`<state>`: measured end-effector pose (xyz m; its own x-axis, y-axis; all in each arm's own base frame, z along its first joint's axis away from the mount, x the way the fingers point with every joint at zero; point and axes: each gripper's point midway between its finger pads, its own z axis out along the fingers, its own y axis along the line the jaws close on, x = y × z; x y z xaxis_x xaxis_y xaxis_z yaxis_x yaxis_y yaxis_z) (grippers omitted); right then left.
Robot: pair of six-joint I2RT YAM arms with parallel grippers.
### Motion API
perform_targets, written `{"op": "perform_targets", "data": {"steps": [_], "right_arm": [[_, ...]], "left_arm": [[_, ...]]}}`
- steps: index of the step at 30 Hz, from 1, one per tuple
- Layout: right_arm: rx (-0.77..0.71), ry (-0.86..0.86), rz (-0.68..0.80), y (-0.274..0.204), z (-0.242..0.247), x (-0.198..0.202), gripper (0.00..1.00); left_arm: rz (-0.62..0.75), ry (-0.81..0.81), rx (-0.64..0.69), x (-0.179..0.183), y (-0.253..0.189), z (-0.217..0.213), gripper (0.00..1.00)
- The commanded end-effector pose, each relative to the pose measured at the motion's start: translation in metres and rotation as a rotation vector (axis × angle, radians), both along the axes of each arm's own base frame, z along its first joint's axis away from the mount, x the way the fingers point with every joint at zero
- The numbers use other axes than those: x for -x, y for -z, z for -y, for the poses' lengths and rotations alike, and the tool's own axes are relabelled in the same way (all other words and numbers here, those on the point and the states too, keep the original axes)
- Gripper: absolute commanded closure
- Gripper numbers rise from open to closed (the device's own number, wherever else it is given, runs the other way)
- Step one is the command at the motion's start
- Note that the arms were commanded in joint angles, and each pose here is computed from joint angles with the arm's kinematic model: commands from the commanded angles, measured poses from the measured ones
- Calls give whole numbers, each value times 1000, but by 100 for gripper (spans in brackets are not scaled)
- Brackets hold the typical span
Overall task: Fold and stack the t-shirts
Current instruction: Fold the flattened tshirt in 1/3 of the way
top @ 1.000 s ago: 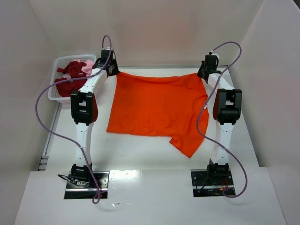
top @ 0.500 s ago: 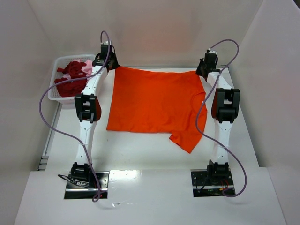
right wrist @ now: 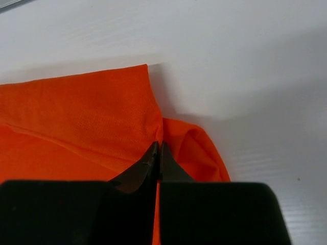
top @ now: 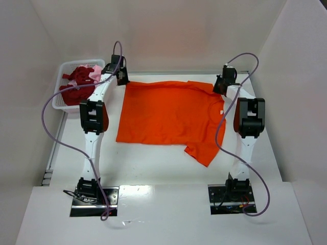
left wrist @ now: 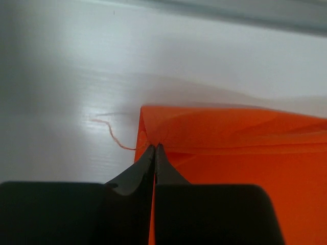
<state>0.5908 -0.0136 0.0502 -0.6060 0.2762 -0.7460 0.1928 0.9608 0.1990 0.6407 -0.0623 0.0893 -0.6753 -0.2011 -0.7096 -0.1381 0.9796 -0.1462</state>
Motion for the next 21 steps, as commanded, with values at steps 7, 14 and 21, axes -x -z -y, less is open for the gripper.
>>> {"op": "perform_targets", "data": {"steps": [7,14,21], "right_arm": [[25,-7,162,-80,-2,14,99],[3,-32,85,-53,-8,39,99],[14,-44,21,-39,-8,58,99]], "left_arm": [[-5,-19,-15,47,-27,-23,100],[-33,-18,-5,53,-14,-21,100],[-53,-12,13,53,-6,-18,100]]}}
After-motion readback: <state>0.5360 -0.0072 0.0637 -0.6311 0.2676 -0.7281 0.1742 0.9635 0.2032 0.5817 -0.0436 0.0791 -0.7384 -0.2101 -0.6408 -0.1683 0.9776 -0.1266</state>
